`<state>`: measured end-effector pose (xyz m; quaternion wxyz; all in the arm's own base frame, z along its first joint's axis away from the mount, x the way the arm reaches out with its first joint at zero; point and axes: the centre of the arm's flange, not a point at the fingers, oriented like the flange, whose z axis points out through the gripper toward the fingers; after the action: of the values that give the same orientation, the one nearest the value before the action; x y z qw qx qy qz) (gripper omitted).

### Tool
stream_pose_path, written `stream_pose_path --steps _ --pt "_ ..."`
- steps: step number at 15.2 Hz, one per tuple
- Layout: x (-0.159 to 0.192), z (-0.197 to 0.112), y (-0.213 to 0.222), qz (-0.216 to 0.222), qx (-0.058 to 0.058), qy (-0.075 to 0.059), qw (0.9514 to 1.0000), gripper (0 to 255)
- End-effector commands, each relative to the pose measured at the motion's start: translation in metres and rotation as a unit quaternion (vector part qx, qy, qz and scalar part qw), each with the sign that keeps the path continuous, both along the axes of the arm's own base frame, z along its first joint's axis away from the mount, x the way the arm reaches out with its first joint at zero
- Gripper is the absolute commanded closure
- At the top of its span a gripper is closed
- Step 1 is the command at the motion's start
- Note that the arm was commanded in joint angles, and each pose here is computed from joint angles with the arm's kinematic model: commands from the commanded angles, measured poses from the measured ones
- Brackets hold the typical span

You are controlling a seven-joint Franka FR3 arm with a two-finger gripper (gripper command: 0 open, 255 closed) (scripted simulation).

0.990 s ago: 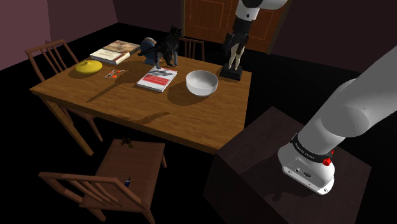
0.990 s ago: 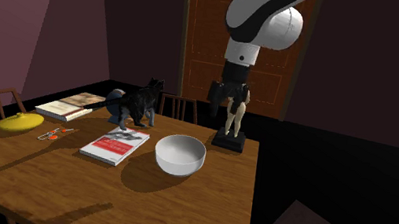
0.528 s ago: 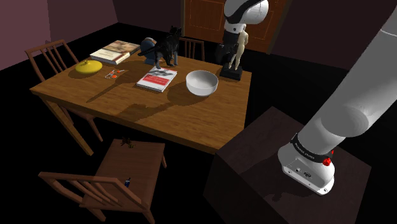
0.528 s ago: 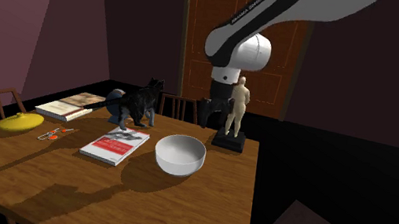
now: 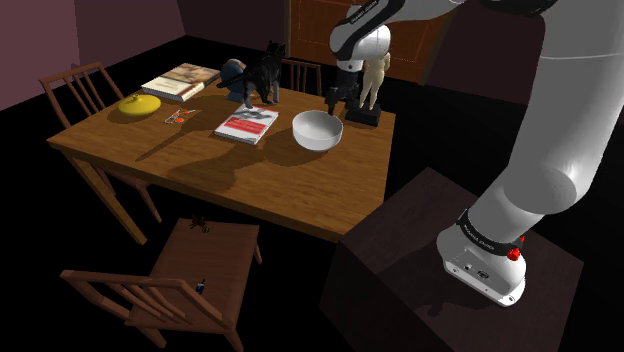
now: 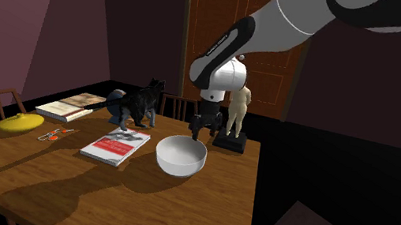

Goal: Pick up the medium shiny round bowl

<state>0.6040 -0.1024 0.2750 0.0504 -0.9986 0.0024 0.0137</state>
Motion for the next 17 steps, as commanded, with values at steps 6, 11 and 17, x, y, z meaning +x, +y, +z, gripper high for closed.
stream_pose_path --steps 6,11,17 --pt "0.017 -0.045 -0.005 0.002 -0.001 0.005 1.0 0" --pt "0.017 -0.064 -0.005 0.002 -0.001 0.005 1.0 0" --pt "0.017 -0.064 -0.004 0.002 -0.001 0.005 1.0 255"
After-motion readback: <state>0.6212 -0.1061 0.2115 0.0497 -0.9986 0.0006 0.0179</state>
